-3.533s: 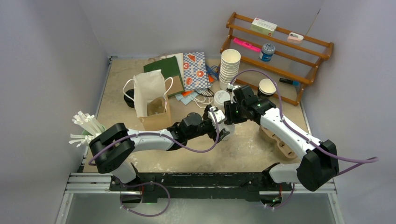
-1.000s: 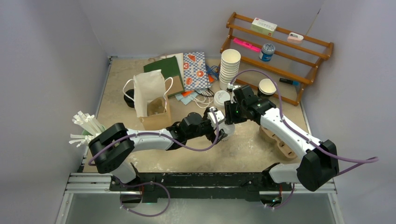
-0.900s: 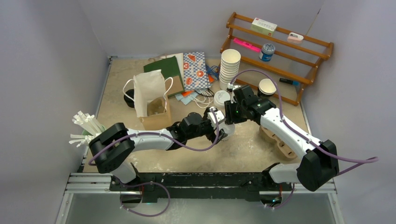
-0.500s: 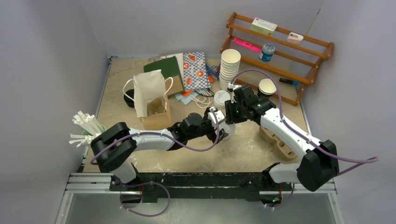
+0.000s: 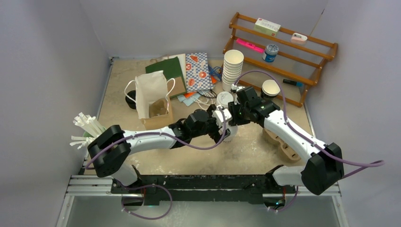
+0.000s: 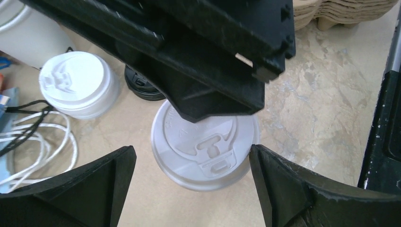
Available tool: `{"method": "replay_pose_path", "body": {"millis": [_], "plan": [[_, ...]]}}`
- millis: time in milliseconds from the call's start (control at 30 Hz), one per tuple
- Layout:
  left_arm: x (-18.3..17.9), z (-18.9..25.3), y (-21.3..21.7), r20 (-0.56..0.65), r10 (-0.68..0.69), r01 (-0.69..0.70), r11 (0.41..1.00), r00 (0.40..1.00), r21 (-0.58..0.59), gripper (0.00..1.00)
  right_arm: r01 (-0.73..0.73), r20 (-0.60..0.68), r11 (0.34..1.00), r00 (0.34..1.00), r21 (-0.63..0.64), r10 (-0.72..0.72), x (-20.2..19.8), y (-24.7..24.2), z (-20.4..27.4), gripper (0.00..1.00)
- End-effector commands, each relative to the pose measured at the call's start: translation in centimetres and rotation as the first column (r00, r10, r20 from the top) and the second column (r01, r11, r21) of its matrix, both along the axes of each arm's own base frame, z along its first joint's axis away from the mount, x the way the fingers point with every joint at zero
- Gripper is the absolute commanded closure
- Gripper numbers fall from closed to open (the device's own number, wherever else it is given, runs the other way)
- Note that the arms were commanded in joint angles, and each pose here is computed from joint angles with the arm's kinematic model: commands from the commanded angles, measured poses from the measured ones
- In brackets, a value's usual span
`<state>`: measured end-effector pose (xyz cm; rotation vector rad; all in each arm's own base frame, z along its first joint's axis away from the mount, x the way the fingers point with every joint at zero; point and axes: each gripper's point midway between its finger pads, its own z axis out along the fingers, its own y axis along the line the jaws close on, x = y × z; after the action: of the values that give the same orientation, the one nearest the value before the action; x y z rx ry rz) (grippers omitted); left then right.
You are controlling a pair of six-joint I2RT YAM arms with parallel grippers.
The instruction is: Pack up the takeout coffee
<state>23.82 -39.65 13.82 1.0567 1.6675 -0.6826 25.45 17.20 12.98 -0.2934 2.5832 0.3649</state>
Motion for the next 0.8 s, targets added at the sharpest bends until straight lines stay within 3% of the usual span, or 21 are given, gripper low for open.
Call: {"method": "replay_pose_path", "body": {"millis": [0,300,367,533,633,767], "plan": [[1.3,4.9,0.5,0.079,0.019,-0.021,1.0,0.997,0.022,0.04,0.015,-0.023,1.0,1.0,0.0,-0.015,-0.7,0.0,0.6,0.57],[0.5,11.6,1.3,0.094,0.029,-0.023,0.998,0.995,-0.063,0.02,0.026,0.012,0.999,1.0,0.031,-0.026,-0.3,0.3,2.3,0.54],[0.3,13.3,1.9,0.082,0.051,-0.043,0.995,0.995,-0.089,0.02,0.045,0.045,0.999,0.998,0.015,-0.046,0.3,-0.1,3.0,0.44],[1.1,16.0,5.3,0.02,0.232,-0.23,0.969,0.972,-0.089,0.0,0.016,0.096,0.999,0.995,0.03,-0.019,0.3,-0.1,5.3,0.05],[1.6,16.7,7.9,0.002,0.349,-0.348,0.935,0.937,-0.061,0.0,-0.034,0.086,0.999,0.996,0.031,0.031,-0.6,0.7,5.6,0.02],[1.5,18.0,11.0,-0.045,0.472,-0.474,0.879,0.88,-0.046,0.0,-0.027,0.077,0.997,0.997,-0.067,0.032,-1.4,1.5,5.0,0.02]]}}
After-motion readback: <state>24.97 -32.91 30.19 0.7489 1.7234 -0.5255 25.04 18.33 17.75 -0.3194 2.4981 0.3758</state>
